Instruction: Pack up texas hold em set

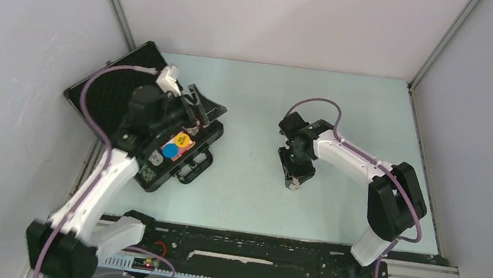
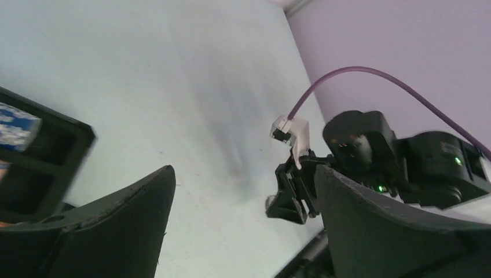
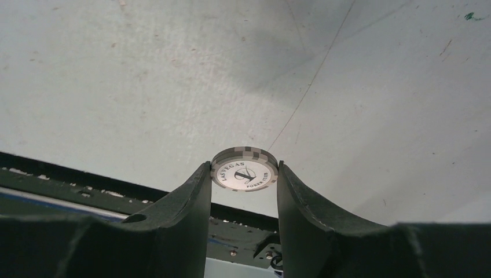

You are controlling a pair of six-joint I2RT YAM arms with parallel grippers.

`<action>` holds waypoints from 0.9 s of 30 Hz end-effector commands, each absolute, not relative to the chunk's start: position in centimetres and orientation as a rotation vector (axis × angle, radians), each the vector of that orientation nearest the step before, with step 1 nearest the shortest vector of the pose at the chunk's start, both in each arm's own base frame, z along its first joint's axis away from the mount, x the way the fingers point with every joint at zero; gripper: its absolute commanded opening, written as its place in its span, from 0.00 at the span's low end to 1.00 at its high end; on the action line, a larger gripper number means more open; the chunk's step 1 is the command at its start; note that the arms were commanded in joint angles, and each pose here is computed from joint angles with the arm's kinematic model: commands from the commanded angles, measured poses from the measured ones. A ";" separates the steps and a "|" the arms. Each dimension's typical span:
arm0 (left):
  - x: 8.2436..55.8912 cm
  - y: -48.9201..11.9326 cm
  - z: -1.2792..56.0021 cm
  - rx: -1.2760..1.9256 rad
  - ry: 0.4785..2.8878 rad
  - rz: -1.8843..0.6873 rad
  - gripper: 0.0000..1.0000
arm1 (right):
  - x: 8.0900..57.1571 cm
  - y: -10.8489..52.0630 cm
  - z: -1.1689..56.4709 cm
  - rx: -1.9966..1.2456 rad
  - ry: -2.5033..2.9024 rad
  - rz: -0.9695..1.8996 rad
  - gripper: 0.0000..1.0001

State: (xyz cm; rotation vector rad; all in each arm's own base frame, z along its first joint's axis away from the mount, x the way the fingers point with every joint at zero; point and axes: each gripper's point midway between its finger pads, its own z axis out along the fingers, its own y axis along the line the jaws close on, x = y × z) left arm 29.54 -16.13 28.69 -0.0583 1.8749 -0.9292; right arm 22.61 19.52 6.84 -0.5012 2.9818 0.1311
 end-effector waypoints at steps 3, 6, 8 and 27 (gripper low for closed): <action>32.1 -21.2 24.6 -0.288 2.013 -1.478 0.87 | 22.6 21.1 11.0 -0.594 2.887 0.214 0.00; 33.3 -22.3 23.1 -0.359 2.030 -1.560 0.84 | 22.5 21.7 12.2 -0.619 2.858 0.207 0.00; 33.6 -23.7 21.8 -0.344 2.075 -1.602 0.83 | 22.4 22.2 13.0 -0.632 2.840 0.216 0.00; 25.1 -33.6 17.1 0.065 2.249 -2.056 0.67 | 21.5 24.1 18.2 -0.680 2.742 0.211 0.00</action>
